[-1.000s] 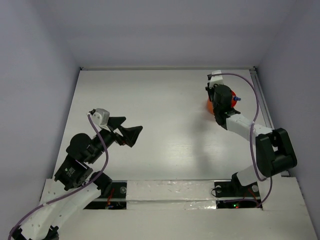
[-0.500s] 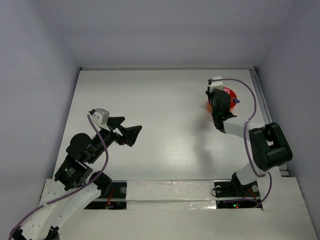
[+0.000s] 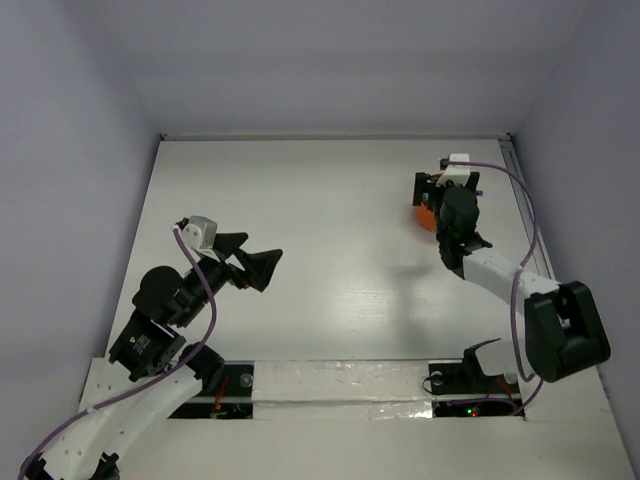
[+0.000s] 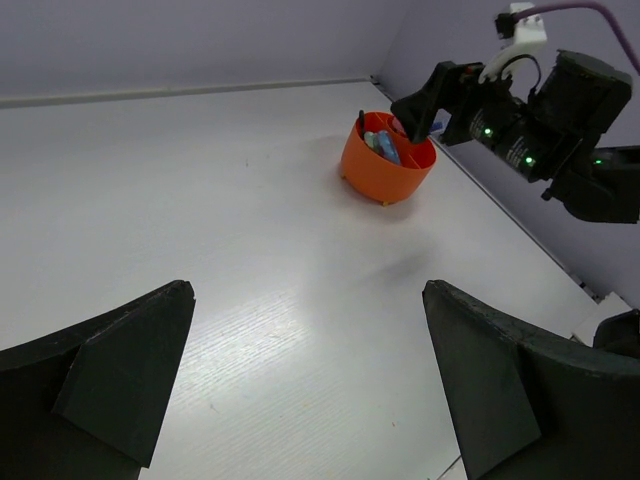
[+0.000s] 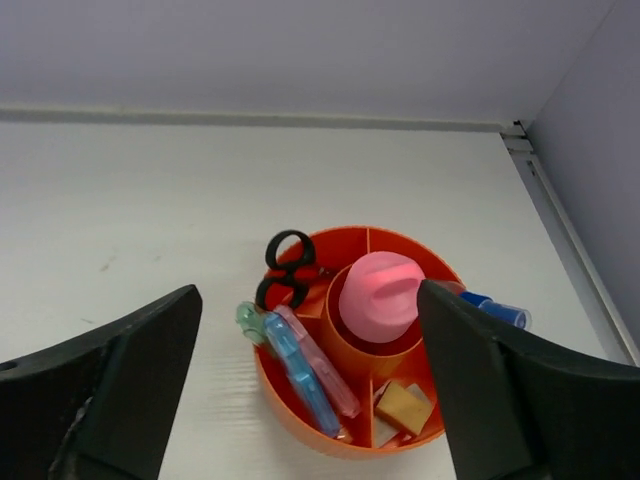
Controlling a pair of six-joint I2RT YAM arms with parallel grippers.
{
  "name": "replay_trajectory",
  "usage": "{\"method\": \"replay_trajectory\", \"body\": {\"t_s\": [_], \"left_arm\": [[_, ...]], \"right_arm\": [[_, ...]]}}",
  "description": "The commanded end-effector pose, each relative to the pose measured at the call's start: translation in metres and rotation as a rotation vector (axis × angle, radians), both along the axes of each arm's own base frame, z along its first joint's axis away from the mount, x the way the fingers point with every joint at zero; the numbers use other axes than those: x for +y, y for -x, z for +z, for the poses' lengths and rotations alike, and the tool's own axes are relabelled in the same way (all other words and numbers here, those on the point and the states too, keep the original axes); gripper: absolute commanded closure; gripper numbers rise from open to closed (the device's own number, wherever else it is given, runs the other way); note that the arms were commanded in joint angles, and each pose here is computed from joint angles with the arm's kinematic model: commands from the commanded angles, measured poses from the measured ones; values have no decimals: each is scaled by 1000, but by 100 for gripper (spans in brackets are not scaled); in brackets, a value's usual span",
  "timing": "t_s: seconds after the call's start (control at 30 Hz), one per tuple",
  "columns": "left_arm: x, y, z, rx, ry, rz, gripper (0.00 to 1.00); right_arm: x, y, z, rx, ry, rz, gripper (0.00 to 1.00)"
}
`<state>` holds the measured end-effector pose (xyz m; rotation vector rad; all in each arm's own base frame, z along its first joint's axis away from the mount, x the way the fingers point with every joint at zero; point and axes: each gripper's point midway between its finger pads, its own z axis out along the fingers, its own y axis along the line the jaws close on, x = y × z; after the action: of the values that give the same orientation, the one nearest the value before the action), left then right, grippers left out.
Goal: Sort the stationery into containers
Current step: Place the stationery in the storage box, then reset both arms
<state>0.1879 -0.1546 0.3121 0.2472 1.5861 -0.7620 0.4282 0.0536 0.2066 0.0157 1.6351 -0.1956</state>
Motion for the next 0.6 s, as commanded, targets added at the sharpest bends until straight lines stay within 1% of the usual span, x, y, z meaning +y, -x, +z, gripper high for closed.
{"method": "replay_trajectory", "body": {"t_s": [0.0, 0.03, 0.07, 0.1, 0.13, 0.17, 0.23, 0.27, 0.3, 0.33, 0.37, 0.4, 0.43, 0.47, 0.57], "left_arm": [[2, -4, 15, -36, 32, 20, 1], [2, -4, 16, -35, 39, 20, 1], [1, -5, 17, -37, 42, 20, 1], [2, -6, 18, -35, 45, 26, 1], [2, -6, 22, -38, 53, 30, 1], [4, -7, 25, -39, 58, 41, 1], [7, -8, 34, -52, 71, 60, 1], [8, -8, 40, -62, 81, 66, 1], [13, -11, 47, -76, 88, 97, 1], [16, -9, 62, -107, 102, 102, 1], [19, -8, 70, -126, 107, 110, 1], [22, -8, 80, -145, 116, 127, 1], [25, -6, 89, -166, 120, 133, 1], [32, -3, 106, -202, 137, 155, 1], [44, 5, 131, -259, 171, 183, 1]], "right_arm": [[9, 6, 66, -111, -137, 44, 4], [11, 18, 80, -113, -199, 61, 2], [14, 25, 88, -116, -224, 87, 1], [24, 33, 98, -115, -249, 151, 0], [28, 42, 100, -85, -287, 177, 0], [30, 60, 123, -126, -319, 221, 0], [43, 85, 137, -110, -387, 318, 0], [46, 107, 162, -169, -412, 377, 0], [57, 123, 174, -182, -422, 466, 0], [61, 137, 181, -179, -451, 510, 0], [62, 151, 198, -213, -465, 544, 0], [61, 175, 218, -271, -476, 590, 0], [59, 187, 231, -308, -491, 608, 0], [56, 197, 235, -308, -497, 609, 0], [44, 227, 253, -384, -513, 605, 0]]}}
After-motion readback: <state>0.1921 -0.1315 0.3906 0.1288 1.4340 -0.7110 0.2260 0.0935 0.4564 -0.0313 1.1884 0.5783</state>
